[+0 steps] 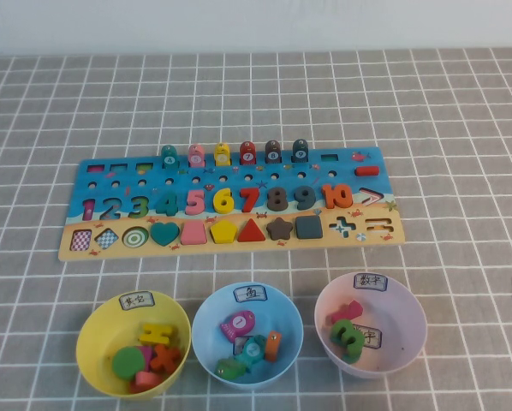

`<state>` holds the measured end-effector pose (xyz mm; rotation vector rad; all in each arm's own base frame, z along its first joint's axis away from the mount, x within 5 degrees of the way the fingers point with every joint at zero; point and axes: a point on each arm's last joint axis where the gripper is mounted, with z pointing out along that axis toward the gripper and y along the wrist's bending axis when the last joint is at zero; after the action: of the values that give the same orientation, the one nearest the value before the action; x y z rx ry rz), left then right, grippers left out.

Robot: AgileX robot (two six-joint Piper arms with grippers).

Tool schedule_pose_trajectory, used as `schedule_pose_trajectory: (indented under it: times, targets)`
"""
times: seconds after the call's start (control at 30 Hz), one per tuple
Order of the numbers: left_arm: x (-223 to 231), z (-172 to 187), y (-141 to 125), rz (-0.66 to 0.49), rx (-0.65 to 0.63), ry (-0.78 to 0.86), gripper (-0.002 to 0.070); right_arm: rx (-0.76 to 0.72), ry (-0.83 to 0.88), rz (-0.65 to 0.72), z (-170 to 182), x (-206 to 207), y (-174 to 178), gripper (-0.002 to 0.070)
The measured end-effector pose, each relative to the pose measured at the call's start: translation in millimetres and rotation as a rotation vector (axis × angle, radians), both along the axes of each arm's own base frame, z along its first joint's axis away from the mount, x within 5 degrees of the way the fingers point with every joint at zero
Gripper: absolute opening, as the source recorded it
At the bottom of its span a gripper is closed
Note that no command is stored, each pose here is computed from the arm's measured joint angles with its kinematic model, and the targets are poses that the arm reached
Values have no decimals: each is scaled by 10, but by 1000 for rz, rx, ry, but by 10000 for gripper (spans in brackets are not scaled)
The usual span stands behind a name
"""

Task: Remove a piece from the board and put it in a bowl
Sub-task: Pick up the "number 10"

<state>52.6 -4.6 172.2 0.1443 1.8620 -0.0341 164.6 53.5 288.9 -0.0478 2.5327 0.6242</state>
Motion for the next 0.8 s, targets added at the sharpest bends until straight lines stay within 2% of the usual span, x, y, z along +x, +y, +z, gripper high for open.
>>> schedule_pose_trajectory:
  times: [0.3,0.57,0.8]
  targets:
    - [0,0,0,0,0,0,-1,-111,99,110,118,952,308,-17]
    - [0,0,0,0,0,0,-1,-176,142,191,105,1564,769,-17]
    - [0,0,0,0,0,0,-1,-217,202,264,-59,1998,1130,-17]
